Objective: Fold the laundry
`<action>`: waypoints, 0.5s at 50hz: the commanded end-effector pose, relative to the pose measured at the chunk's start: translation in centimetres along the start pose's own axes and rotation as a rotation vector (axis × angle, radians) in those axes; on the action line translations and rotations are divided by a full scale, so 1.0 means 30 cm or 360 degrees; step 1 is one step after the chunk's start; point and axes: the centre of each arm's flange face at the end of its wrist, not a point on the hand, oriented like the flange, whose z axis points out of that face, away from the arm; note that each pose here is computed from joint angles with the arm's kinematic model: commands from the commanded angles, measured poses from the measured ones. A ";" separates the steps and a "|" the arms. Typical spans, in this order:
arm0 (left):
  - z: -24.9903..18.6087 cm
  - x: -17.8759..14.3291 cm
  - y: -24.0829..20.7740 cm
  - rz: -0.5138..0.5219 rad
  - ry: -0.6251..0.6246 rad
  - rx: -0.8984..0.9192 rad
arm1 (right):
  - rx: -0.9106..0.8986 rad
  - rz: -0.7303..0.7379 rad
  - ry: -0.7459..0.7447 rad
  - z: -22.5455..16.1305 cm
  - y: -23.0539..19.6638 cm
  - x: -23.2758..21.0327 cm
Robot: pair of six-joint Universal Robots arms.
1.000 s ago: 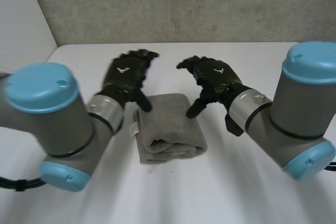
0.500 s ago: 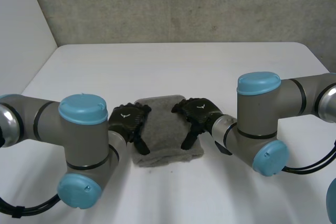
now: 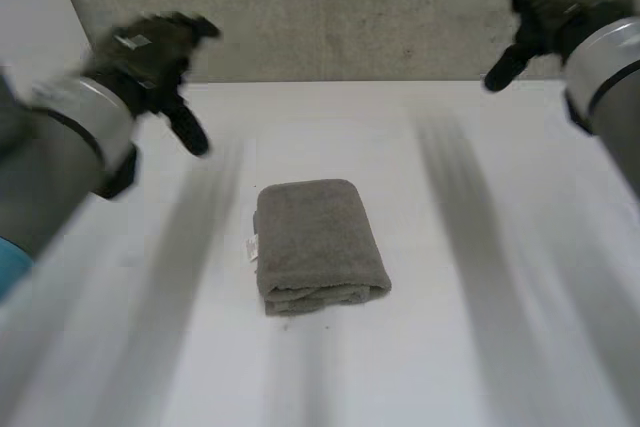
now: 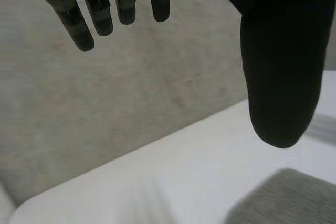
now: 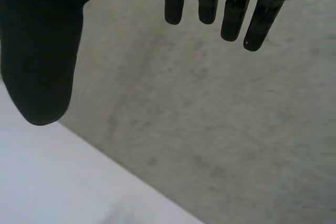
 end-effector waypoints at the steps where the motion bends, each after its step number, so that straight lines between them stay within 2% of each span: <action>1: -0.045 -0.108 -0.133 -0.0118 -0.0126 0.0029 | -0.0063 -0.0023 0.0078 -0.026 -0.051 0.074; 14: -0.057 -0.071 -0.094 -0.0149 0.0033 -0.0045 | -0.0115 -0.0012 0.0040 -0.043 -0.031 0.055; 25: -0.094 -0.075 -0.118 -0.0150 0.0030 -0.0006 | -0.0054 0.0023 -0.0026 -0.118 -0.090 0.010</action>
